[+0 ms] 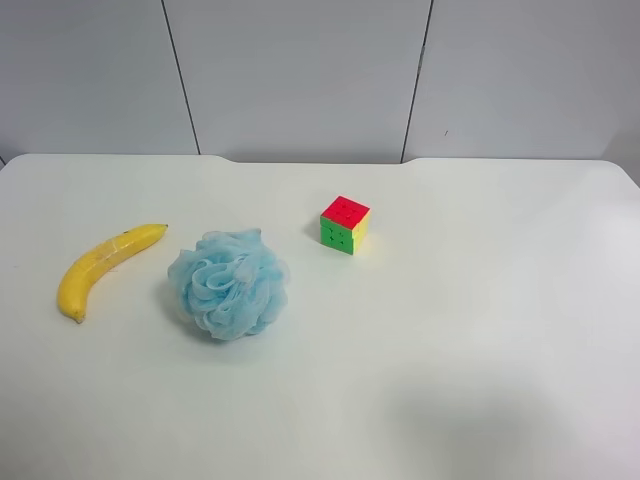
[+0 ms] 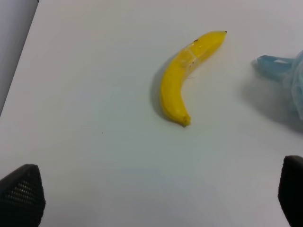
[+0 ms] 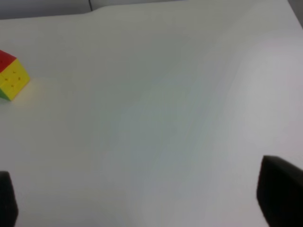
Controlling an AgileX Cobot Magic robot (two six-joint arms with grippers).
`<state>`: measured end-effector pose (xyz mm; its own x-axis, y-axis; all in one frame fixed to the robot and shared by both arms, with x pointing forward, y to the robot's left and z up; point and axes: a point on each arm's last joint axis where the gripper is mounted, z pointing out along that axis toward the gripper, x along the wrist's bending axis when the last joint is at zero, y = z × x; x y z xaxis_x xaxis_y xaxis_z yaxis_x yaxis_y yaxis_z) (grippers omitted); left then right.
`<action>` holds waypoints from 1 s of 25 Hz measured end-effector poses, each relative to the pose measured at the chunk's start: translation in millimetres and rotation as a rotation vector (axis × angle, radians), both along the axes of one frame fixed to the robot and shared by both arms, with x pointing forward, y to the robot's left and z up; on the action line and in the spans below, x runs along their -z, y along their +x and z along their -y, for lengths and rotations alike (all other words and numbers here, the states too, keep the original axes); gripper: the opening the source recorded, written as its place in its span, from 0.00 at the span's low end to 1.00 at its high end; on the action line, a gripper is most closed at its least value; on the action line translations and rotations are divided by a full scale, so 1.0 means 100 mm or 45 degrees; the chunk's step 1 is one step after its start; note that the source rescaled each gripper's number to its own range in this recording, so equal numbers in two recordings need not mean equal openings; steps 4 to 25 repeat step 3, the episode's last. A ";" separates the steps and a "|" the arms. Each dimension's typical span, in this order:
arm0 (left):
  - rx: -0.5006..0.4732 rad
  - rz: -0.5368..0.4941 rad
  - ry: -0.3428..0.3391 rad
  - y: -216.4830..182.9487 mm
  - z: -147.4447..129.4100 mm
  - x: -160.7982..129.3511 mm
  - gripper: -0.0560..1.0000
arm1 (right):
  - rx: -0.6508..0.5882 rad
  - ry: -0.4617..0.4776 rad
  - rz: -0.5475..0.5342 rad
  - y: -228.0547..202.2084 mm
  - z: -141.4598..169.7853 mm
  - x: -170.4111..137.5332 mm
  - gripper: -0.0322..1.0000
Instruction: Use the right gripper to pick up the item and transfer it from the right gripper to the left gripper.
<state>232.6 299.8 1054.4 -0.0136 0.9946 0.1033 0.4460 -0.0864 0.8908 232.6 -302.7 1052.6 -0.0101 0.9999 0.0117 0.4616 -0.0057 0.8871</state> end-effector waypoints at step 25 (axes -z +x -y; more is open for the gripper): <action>0.000 0.000 0.000 0.00 0.00 0.00 1.00 | 0.000 0.000 0.000 0.00 0.00 0.00 1.00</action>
